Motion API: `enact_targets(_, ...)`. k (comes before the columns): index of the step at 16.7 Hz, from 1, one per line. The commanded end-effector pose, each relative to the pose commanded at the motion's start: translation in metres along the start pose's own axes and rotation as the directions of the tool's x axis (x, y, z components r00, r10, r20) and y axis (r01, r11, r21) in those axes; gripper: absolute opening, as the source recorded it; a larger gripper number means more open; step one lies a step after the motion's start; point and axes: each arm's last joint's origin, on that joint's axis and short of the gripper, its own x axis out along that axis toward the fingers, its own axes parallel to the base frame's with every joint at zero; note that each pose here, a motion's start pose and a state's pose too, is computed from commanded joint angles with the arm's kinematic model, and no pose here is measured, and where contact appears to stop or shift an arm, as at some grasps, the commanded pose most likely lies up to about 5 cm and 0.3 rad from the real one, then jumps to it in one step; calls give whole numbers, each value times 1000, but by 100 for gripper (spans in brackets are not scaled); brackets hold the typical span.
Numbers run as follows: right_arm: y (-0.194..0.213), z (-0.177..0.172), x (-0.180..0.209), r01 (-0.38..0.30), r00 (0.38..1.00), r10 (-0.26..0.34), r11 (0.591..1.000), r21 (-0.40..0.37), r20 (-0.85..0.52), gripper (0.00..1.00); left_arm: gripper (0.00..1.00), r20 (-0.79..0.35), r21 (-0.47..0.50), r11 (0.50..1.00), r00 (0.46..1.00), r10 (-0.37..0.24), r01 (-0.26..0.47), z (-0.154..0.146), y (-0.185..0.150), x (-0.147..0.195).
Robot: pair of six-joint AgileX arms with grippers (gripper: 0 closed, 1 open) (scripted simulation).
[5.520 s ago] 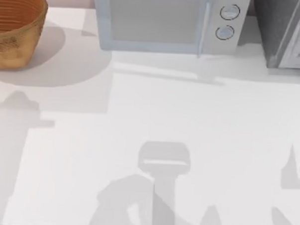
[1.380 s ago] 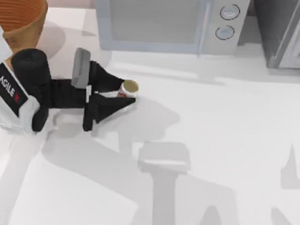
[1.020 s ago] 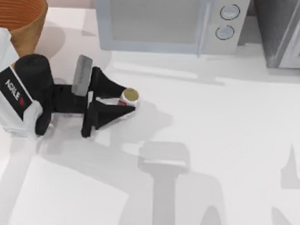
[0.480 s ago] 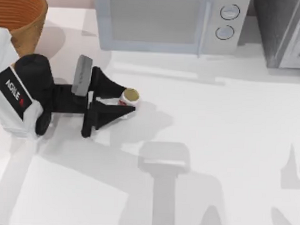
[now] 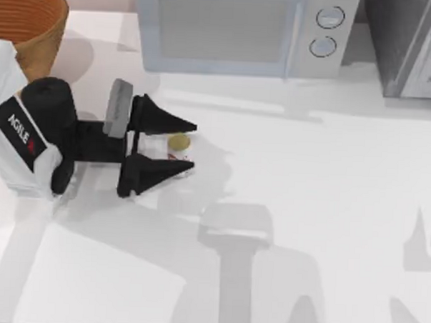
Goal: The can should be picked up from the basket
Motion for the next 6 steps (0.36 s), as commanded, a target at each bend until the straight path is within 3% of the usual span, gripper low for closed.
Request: enact_targets(6,0,0,0,0,1000,0,1000,0,0,100,100,0,0,1000,1000,0,0,0,0,0)
